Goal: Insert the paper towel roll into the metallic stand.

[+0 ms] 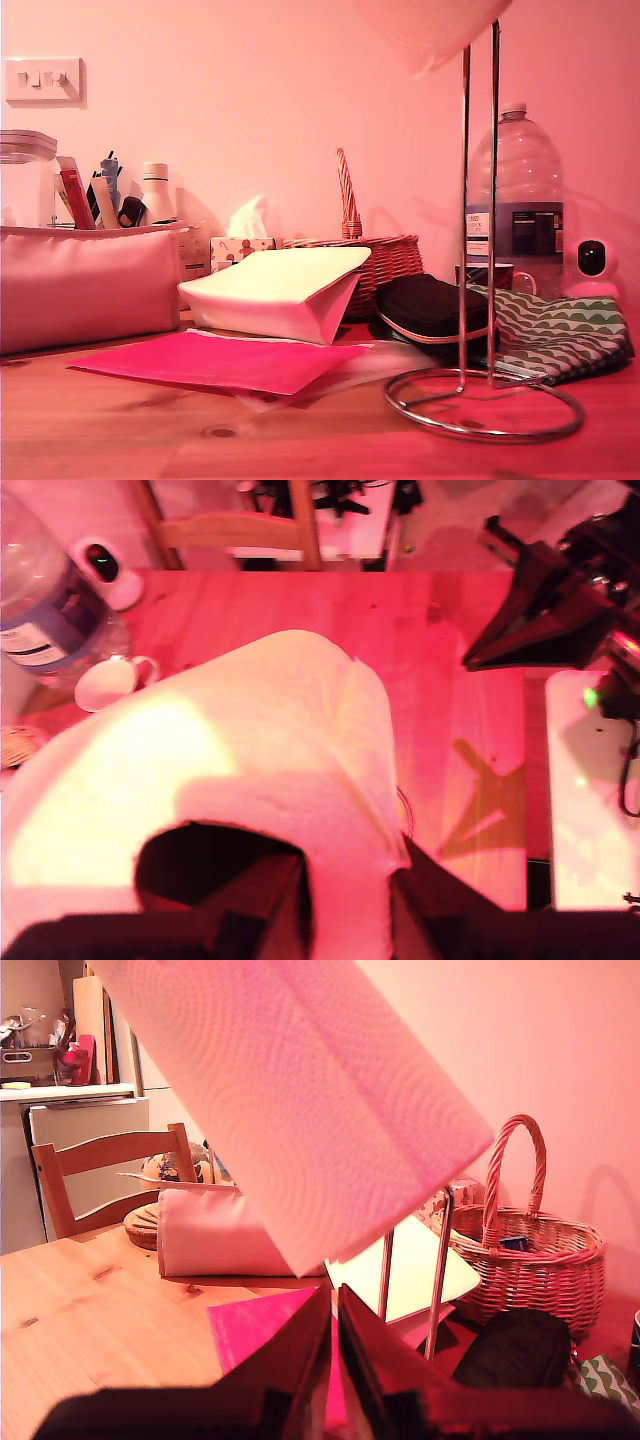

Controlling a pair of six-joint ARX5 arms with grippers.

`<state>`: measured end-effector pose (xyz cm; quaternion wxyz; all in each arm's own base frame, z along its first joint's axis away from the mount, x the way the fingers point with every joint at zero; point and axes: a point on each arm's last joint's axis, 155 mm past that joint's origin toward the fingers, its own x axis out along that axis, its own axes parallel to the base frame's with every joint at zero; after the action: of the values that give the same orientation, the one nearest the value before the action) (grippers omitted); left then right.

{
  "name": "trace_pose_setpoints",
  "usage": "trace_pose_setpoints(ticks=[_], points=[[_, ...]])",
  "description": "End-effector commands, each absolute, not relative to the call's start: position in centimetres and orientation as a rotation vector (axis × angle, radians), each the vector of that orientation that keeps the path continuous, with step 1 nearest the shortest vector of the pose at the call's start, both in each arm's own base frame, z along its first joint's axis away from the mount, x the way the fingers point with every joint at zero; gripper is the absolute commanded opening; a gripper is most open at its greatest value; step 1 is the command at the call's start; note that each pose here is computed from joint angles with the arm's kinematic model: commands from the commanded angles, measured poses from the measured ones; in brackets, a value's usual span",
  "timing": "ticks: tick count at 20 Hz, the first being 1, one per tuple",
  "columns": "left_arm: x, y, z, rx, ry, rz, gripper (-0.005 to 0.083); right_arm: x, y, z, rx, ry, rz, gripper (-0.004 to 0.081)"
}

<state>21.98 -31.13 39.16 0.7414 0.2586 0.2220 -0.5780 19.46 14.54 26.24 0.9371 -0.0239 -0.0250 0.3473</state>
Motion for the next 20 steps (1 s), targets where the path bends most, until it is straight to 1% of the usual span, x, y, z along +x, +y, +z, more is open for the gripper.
trace_pose_setpoints(ticks=[1,3,5,9,11,15,20], points=[[22.1,-31.5,39.4,0.565,0.476,-1.274,-0.0024,19.5,14.6,26.1,-0.049,-0.051,0.71,-0.0013],[22.2,-31.1,38.9,0.577,0.499,-1.258,-0.0024,19.6,14.4,26.1,-0.048,-0.051,0.701,-0.0013],[22.5,-30.8,38.7,0.576,0.521,-1.225,-0.0024,20.2,13.8,25.9,-0.048,-0.042,0.655,-0.0013],[22.7,-30.7,38.6,0.577,0.524,-1.216,-0.0024,21.7,13.9,24.2,-0.043,0.04,0.626,-0.0013],[22.7,-30.7,38.6,0.577,0.525,-1.216,-0.0024,22.9,14.0,23.2,-0.044,0.084,0.605,-0.0013],[22.5,-30.8,38.6,0.562,0.532,-1.223,-0.0024,26.4,13.9,22.5,-0.053,0.103,0.523,-0.0013],[22.5,-30.8,38.6,0.563,0.533,-1.223,-0.0024,29.3,14.3,18.7,-0.092,0.209,0.479,-0.0013]])
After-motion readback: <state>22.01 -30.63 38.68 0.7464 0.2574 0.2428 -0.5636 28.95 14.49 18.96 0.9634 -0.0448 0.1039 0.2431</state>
